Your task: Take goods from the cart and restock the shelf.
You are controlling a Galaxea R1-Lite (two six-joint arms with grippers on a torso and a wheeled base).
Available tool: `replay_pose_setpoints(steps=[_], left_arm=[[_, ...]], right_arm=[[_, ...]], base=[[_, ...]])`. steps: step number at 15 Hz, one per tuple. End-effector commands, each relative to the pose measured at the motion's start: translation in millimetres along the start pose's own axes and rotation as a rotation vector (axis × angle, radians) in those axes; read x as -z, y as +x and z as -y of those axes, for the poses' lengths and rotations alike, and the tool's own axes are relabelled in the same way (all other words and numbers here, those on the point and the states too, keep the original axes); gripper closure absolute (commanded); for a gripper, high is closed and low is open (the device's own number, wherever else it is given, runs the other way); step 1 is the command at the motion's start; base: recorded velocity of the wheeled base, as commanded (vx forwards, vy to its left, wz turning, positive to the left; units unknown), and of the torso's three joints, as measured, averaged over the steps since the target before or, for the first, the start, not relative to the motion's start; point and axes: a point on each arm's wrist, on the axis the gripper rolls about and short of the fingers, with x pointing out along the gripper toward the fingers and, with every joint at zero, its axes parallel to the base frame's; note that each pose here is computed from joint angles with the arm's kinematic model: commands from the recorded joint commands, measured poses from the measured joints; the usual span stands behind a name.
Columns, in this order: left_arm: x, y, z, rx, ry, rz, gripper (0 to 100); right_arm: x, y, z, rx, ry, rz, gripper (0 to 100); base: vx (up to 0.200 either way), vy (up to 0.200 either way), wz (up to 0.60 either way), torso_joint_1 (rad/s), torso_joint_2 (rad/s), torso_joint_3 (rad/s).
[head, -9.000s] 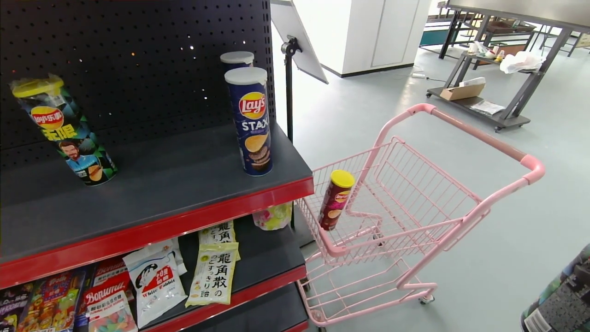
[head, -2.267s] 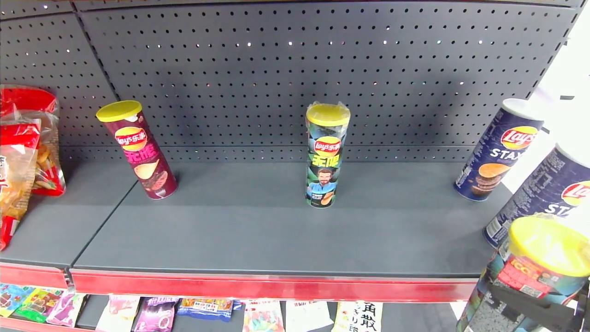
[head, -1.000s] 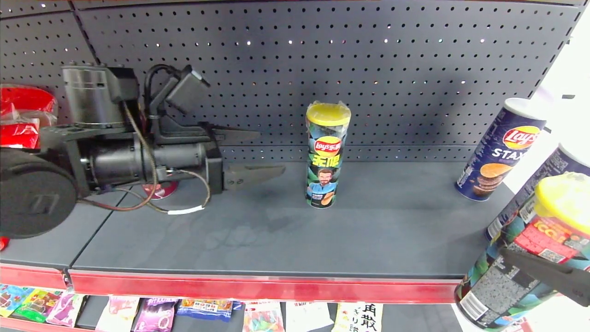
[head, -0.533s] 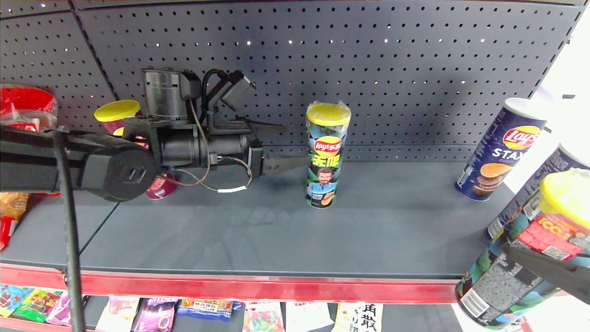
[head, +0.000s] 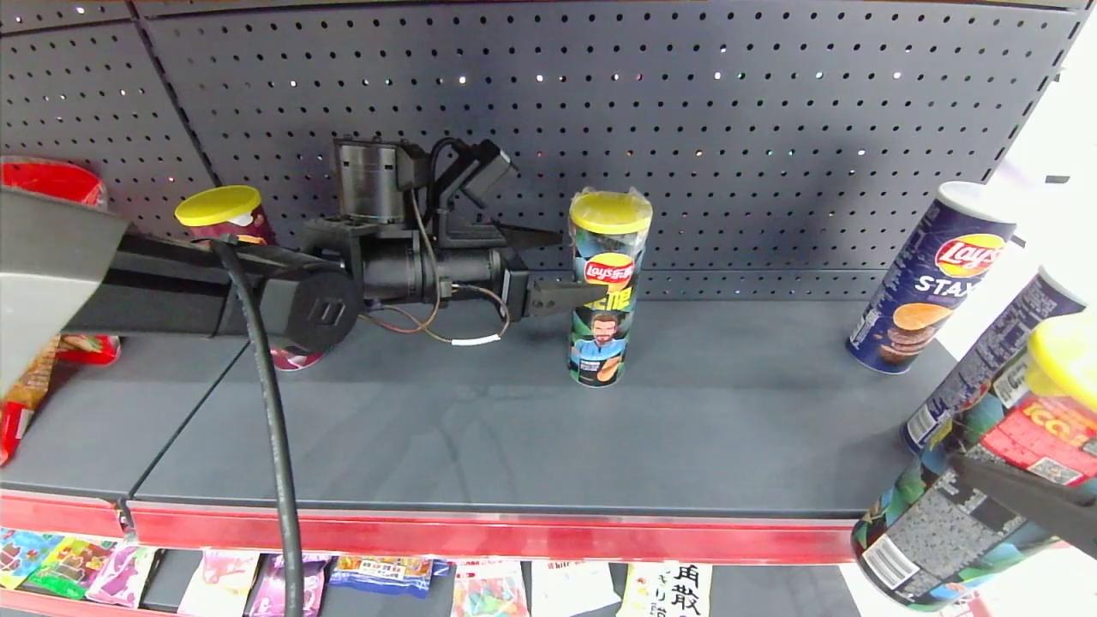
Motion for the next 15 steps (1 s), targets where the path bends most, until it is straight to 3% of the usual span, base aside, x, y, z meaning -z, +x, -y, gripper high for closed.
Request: replay_pose_setpoints(steps=[1, 15], left_arm=[[4.2, 9, -1.4, 0.011, -0.002, -0.003, 0], [10.3, 37, -5.9, 0.031, 0.01, 0.011, 0]], right_arm=[[-1, -1, 0, 0.0, -0.002, 0.006, 100], [2, -1, -1, 0.0, 0.0, -0.003, 100]], base=[[0.0, 0.0, 0.0, 0.0, 0.0, 0.0], [0.0, 0.0, 0.0, 0.0, 0.0, 0.0]])
